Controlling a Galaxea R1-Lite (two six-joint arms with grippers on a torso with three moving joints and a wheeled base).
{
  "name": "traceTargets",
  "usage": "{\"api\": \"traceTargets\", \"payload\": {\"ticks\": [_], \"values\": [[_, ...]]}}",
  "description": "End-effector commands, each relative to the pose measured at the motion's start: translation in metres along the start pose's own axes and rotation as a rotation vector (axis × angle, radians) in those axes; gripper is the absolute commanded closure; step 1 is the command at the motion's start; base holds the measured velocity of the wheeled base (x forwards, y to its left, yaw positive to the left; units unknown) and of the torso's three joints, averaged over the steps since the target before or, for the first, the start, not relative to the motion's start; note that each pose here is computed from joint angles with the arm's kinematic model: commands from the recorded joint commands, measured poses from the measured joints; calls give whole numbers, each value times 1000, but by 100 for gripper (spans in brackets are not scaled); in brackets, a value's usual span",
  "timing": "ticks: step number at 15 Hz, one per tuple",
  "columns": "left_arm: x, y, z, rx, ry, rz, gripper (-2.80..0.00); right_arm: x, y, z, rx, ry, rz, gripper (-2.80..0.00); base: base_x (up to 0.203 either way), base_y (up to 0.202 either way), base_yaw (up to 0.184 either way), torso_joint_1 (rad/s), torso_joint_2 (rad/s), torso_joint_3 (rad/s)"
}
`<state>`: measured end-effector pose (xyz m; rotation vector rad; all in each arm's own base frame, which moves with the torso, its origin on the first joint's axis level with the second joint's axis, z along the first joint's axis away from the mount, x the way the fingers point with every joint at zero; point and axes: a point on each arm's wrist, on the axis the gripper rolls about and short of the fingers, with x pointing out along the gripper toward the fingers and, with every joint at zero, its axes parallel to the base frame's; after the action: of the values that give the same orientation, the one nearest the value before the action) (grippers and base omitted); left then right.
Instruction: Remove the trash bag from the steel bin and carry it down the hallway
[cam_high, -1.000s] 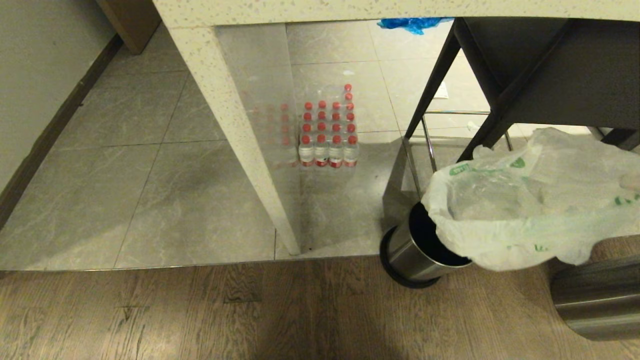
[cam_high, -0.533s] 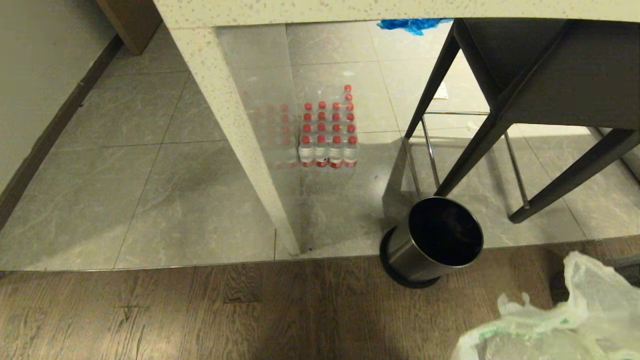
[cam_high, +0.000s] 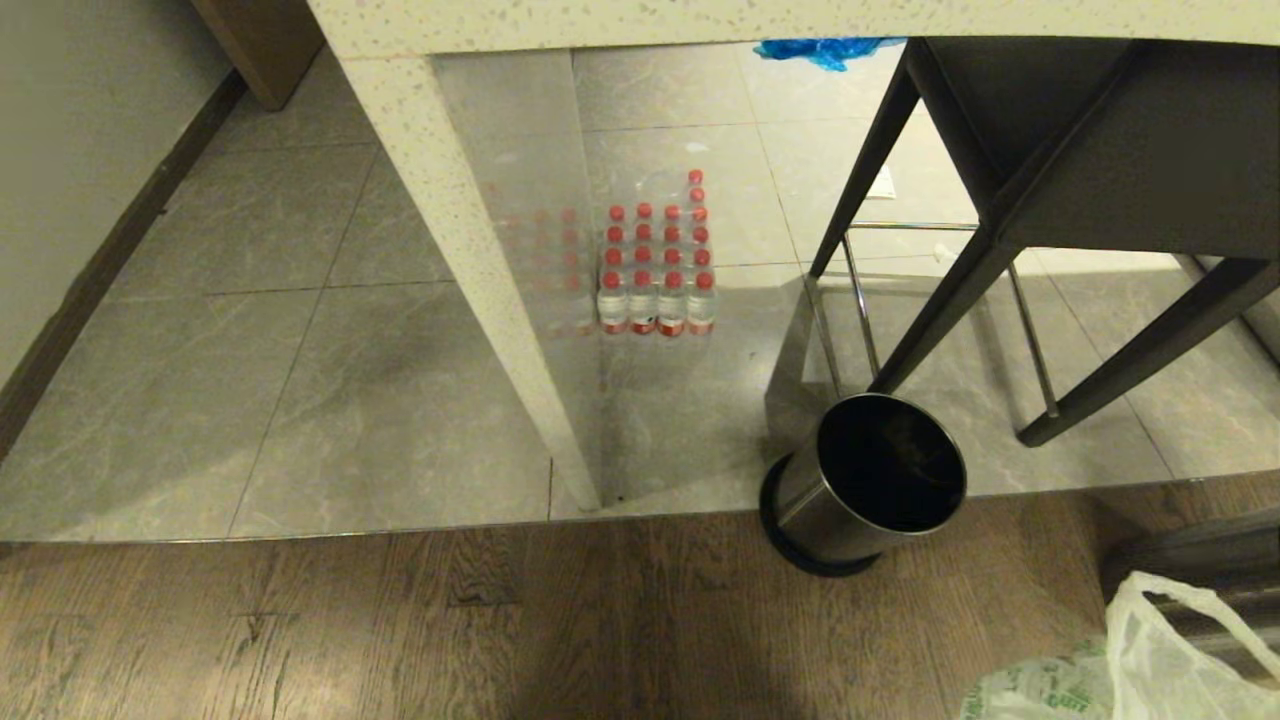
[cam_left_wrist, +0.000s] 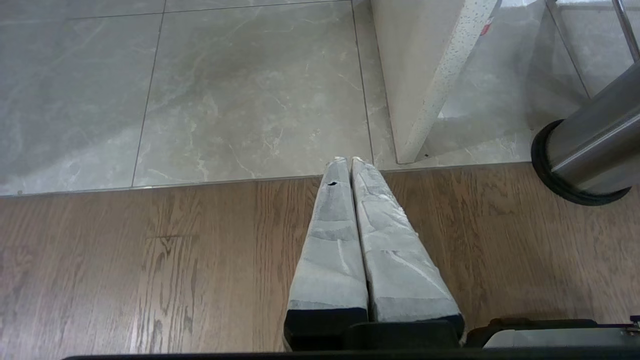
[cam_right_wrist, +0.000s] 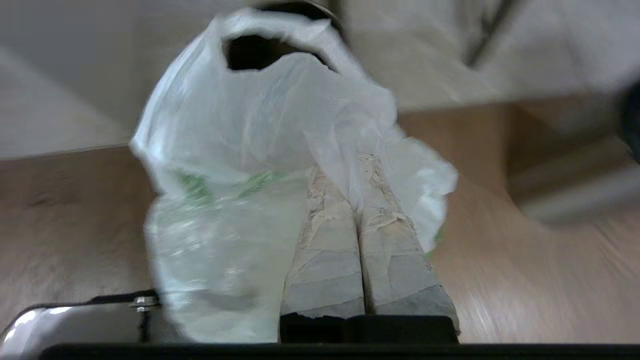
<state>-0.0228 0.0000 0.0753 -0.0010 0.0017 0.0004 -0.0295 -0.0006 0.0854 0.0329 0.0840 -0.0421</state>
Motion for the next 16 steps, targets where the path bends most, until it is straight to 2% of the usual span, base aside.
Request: {"api": "traceTargets", "payload": {"ticks": [1,2,3,5,16], "values": [[0,0,0,-1,0,1,0,2,0,-6,1,-24,12,0,0,0,0,0,0,0],[0,0,0,-1,0,1,0,6,0,-6,-4,-83,19,0,0,0,0,0,0,0],[0,0,0,-1,1,0,0,7,0,-7,-23,-102,25,0,0,0,0,0,0,0],[0,0,0,-1,0,1,0,7,0,-8,12,-93,24,0,0,0,0,0,0,0],[0,0,0,4,4,1,0,7,0,-8,13,-95,24,0,0,0,0,0,0,0]]}}
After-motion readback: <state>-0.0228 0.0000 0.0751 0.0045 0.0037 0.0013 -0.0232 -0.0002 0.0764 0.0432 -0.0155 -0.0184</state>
